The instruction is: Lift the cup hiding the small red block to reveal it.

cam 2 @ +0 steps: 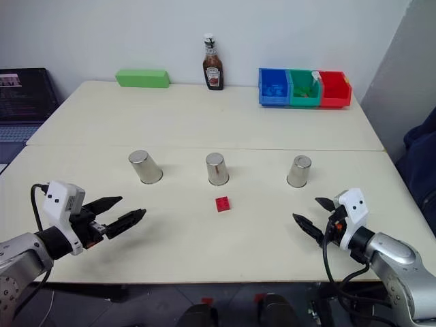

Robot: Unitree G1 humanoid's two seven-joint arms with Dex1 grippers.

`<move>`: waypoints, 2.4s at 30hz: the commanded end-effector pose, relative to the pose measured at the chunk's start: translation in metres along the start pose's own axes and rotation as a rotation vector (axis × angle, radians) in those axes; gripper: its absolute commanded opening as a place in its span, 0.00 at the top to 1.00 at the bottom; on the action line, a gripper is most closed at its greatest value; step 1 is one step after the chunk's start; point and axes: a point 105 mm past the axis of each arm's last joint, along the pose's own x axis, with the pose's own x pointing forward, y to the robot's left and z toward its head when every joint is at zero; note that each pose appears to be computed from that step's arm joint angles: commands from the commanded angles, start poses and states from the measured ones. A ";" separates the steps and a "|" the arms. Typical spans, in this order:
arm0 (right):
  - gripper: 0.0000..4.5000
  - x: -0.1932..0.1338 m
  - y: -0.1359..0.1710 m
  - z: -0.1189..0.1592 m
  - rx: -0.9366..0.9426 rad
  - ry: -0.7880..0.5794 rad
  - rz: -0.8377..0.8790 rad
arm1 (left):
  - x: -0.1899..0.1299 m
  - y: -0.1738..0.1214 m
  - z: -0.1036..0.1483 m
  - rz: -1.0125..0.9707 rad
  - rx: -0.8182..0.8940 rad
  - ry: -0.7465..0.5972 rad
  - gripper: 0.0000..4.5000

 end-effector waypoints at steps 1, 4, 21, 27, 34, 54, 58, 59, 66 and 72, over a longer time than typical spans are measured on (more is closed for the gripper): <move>0.00 -0.003 -0.005 0.010 -0.033 -0.053 -0.027 | 0.002 0.006 0.014 0.037 0.050 -0.076 0.00; 0.00 -0.002 -0.005 0.010 -0.058 -0.056 -0.026 | 0.006 0.004 0.015 0.062 0.074 -0.112 0.00; 0.00 -0.004 0.023 0.024 -0.156 -0.255 0.175 | 0.014 -0.019 0.006 -0.041 0.133 -0.204 0.00; 0.00 -0.007 0.035 0.017 -0.206 -0.286 0.235 | 0.018 -0.024 0.001 -0.070 0.093 -0.229 0.00; 0.00 -0.001 0.042 0.020 -0.186 -0.293 0.207 | 0.018 -0.022 0.001 -0.071 0.095 -0.245 0.00; 0.00 0.003 0.025 0.018 -0.153 -0.258 0.145 | 0.016 -0.014 -0.006 -0.031 0.108 -0.240 0.00; 0.00 0.004 0.026 0.020 -0.152 -0.259 0.145 | 0.017 -0.016 -0.007 -0.038 0.102 -0.238 0.00; 0.00 0.003 0.026 0.021 -0.152 -0.260 0.145 | 0.016 -0.017 -0.008 -0.040 0.100 -0.236 0.00; 0.00 0.002 0.028 0.021 -0.151 -0.260 0.147 | 0.017 -0.018 -0.009 -0.060 0.095 -0.225 0.00; 0.00 0.002 0.029 0.024 -0.149 -0.261 0.151 | 0.017 -0.018 -0.009 -0.067 0.095 -0.219 0.00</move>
